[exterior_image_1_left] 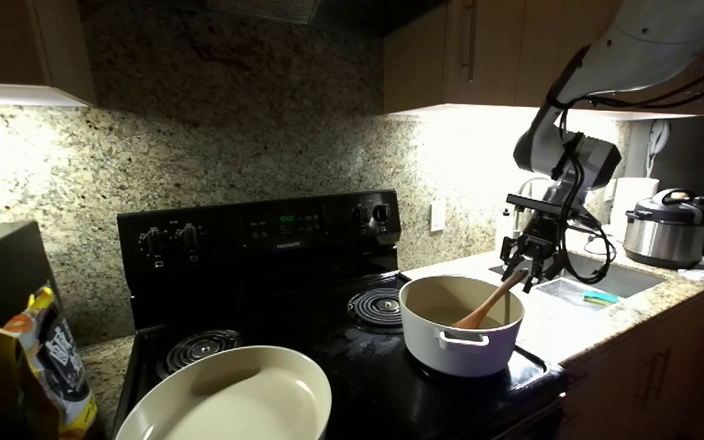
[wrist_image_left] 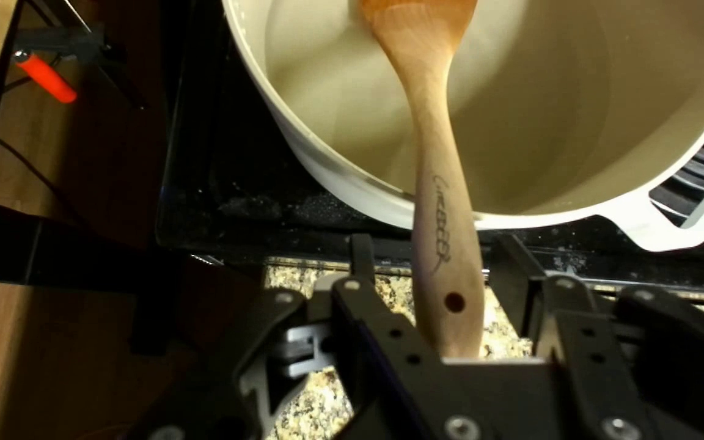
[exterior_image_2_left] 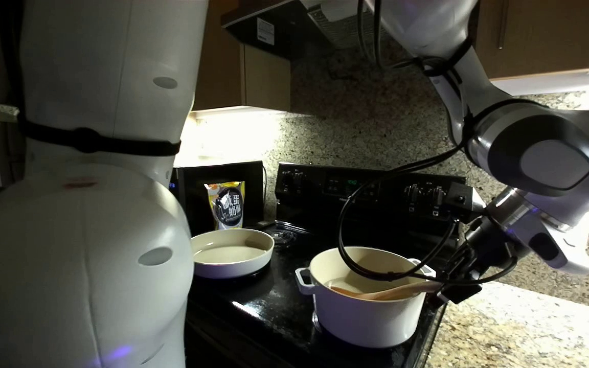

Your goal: Use the wooden spoon to stir the liquid in the white pot.

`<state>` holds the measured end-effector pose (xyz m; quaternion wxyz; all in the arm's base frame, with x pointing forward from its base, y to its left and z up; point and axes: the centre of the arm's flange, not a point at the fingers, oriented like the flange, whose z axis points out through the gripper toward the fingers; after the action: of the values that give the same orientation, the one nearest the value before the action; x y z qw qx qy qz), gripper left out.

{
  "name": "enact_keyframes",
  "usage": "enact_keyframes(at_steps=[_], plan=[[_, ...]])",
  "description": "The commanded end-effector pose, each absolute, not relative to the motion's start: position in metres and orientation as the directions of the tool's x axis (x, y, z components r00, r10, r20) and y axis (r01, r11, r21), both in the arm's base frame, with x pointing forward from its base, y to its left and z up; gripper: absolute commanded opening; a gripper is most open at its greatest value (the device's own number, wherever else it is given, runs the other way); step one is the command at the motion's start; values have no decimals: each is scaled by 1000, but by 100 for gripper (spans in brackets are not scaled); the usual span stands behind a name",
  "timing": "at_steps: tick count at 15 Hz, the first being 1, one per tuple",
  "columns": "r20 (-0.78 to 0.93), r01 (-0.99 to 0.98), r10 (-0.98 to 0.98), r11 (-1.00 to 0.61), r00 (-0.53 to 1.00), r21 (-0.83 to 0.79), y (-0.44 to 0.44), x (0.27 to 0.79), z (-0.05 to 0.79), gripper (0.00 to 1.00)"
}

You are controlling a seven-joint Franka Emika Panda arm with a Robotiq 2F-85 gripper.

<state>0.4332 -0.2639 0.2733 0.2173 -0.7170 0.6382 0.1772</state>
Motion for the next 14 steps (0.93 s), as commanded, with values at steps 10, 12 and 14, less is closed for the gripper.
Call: enact_keyframes(at_steps=[10, 12, 14], plan=[[-509, -982, -842, -116, 176, -147, -260, 423, 289, 7], [-491, -978, -849, -126, 193, -166, -258, 422, 296, 7], [-460, -975, -864, -139, 205, -174, -254, 425, 306, 7]])
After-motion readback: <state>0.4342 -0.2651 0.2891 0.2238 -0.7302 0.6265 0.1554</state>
